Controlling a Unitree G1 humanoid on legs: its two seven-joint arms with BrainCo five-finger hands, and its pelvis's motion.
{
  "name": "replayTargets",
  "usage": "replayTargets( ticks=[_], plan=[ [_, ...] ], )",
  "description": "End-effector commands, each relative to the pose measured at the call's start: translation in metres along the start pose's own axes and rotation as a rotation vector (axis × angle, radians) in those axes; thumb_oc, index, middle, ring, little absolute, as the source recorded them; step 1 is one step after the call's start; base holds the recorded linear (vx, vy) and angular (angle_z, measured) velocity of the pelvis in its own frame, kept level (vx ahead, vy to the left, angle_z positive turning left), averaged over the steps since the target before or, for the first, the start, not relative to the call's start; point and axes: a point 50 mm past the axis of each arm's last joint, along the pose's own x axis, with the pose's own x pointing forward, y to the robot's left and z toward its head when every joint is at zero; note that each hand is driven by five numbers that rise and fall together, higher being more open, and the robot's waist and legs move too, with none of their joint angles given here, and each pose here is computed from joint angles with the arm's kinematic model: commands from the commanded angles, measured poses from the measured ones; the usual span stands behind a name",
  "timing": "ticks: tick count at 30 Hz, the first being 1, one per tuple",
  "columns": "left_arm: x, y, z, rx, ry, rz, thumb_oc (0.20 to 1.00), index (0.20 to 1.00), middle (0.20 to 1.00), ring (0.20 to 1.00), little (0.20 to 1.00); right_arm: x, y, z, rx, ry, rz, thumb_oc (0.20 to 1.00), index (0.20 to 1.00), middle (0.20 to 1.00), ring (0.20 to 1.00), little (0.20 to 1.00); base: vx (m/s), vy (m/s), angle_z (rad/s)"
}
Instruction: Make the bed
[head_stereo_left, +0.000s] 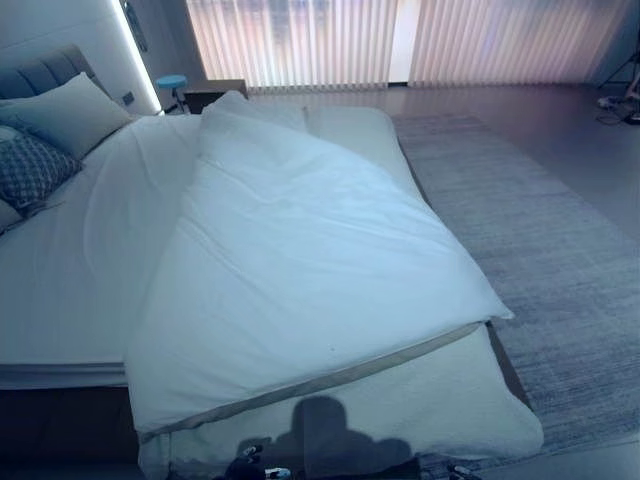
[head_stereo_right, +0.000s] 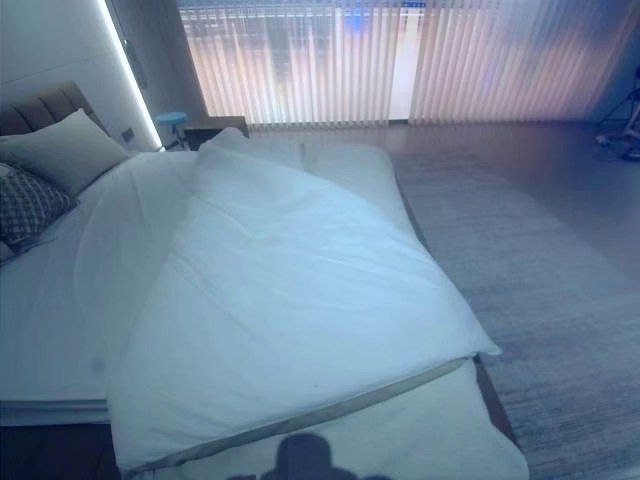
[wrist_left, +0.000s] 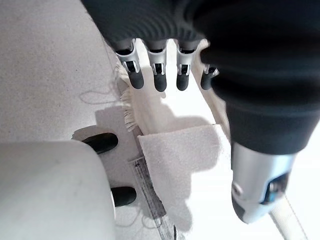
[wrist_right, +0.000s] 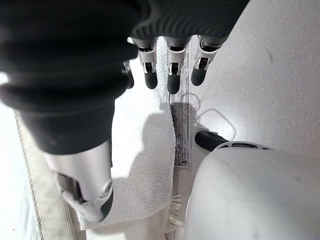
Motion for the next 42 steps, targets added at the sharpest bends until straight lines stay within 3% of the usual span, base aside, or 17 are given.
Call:
replayTargets(
  ticks=[1, 8, 13, 15, 16, 26, 34, 42],
  plan=[
    [0.002, 0.001, 0.005, -0.053, 0.007, 0.011, 1.000, 1.000, 1.000, 1.000, 1.000, 0.000, -0.001, 0.000, 0.007, -0.011, -0.002, 1.000, 1.000, 1.000, 1.000, 1.000, 0.00, 0.000, 0.00],
    [0.003, 0.005, 0.009, -0.219, -0.003, 0.042, 1.000, 1.000, 1.000, 1.000, 1.000, 0.001, -0.005, 0.004, -0.019, -0.021, -0.007, 1.000, 1.000, 1.000, 1.000, 1.000, -0.04, -0.003, 0.00],
    [0.010, 0.016, 0.049, -0.437, -0.131, 0.094, 1.000, 1.000, 1.000, 1.000, 1.000, 0.005, -0.006, 0.044, 0.002, -0.159, -0.022, 1.000, 1.000, 1.000, 1.000, 1.000, -0.23, 0.024, -0.02],
    [0.010, 0.017, 0.049, -0.437, -0.131, 0.094, 1.000, 1.000, 1.000, 1.000, 1.000, 0.005, -0.006, 0.045, 0.002, -0.159, -0.022, 1.000, 1.000, 1.000, 1.000, 1.000, -0.20, 0.021, -0.03],
    [0.012, 0.018, 0.079, -0.584, -0.225, 0.113, 1.000, 1.000, 1.000, 1.000, 1.000, 0.006, -0.008, 0.066, 0.033, -0.236, -0.040, 1.000, 1.000, 1.000, 1.000, 1.000, -0.22, 0.025, 0.03],
    [0.001, 0.031, 0.194, -0.965, -0.534, 0.096, 1.000, 1.000, 1.000, 1.000, 1.000, -0.003, -0.007, 0.140, 0.028, -0.482, -0.062, 1.000, 1.000, 1.000, 1.000, 1.000, -0.17, 0.017, 0.02],
    [-0.016, 0.050, 0.242, -1.142, -0.664, 0.111, 1.000, 1.000, 1.000, 1.000, 1.000, -0.016, 0.003, 0.175, 0.043, -0.636, -0.013, 1.000, 1.000, 1.000, 1.000, 1.000, -0.02, 0.044, -0.08],
    [-0.046, 0.093, 0.287, -1.299, -0.818, 0.166, 1.000, 1.000, 1.000, 1.000, 1.000, -0.030, 0.007, 0.195, 0.055, -0.754, 0.022, 1.000, 1.000, 1.000, 1.000, 1.000, 0.01, 0.030, -0.13]
  ],
)
